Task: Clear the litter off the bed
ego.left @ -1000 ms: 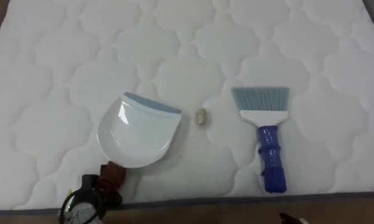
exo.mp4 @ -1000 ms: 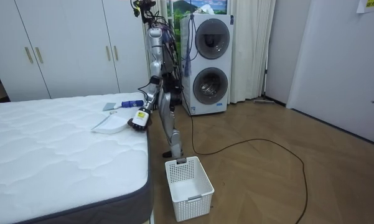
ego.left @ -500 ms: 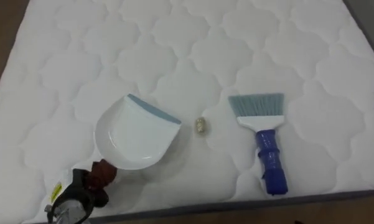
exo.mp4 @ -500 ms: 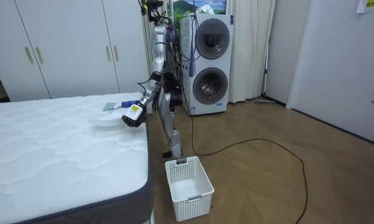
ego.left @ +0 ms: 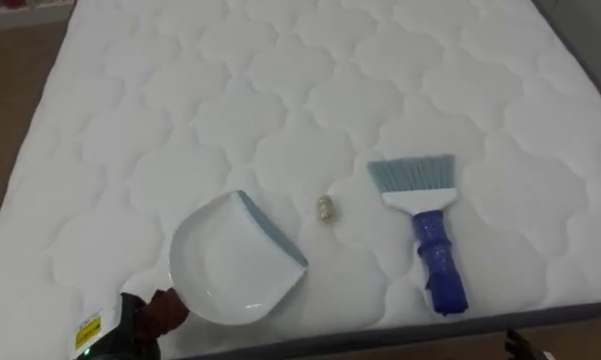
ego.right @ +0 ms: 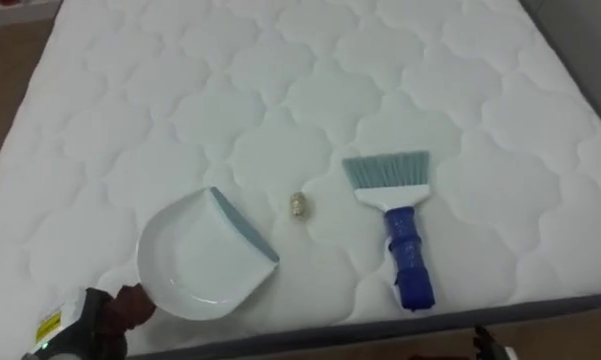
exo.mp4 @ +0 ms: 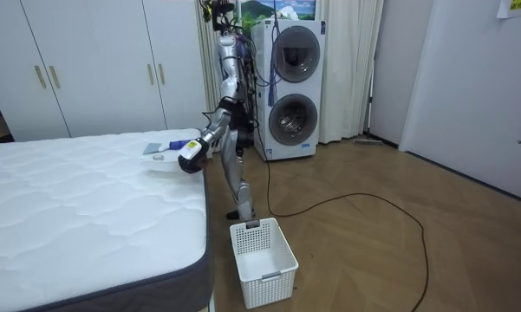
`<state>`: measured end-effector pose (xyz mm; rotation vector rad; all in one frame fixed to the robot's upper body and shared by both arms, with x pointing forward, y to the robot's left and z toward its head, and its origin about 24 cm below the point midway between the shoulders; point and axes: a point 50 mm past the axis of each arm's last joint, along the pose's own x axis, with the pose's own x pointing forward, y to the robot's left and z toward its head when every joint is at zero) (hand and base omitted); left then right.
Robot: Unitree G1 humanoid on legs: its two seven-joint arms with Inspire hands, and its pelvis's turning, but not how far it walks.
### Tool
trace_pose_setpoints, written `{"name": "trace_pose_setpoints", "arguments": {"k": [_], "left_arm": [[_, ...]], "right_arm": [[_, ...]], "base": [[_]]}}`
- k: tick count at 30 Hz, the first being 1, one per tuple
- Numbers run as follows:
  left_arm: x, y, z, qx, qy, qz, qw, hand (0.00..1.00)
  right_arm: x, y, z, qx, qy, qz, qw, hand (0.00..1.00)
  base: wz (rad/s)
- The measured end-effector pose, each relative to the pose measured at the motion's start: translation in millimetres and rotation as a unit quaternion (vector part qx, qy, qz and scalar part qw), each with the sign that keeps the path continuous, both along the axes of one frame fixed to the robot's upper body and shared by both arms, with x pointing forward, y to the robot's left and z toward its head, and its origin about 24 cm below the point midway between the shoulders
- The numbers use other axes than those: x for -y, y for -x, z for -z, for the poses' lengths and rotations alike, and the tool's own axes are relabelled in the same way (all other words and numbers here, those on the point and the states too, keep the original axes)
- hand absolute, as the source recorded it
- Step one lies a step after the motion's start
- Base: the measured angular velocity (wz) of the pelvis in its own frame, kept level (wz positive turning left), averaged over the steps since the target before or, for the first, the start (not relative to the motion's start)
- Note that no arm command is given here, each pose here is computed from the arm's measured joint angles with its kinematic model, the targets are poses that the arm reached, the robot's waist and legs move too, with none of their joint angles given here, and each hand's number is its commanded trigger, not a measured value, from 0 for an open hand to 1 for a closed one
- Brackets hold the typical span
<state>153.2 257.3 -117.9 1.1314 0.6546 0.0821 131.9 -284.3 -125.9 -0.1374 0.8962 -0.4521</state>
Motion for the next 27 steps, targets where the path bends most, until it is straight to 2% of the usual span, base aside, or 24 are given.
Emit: {"name": "trace_pose_setpoints", "arguments": {"k": [3,11,21,27], "left_arm": [[-7.2,-1.9,-4.9,0.012,-0.025,0.023,0.999,1.00],[-17.0,-8.5,-11.7,0.028,-0.045,0.026,0.998,1.00],[-21.3,-14.3,-12.6,0.023,-0.048,0.002,0.999,1.00],[-18.3,-20.6,-11.8,0.011,-0.033,-0.009,0.999,1.00]], "right_arm": [[6.8,-13.4,-10.0,0.039,0.013,0.029,0.999,0.00],[13.8,-44.7,-31.9,0.115,0.018,0.077,0.990,0.00],[13.4,-105.4,-92.0,0.248,0.123,0.117,0.954,0.00],[4.8,-122.1,-114.6,0.302,0.165,0.101,0.934,0.00]], "base": [[-0.21],[-0.09],[-0.04],[-0.02]]}}
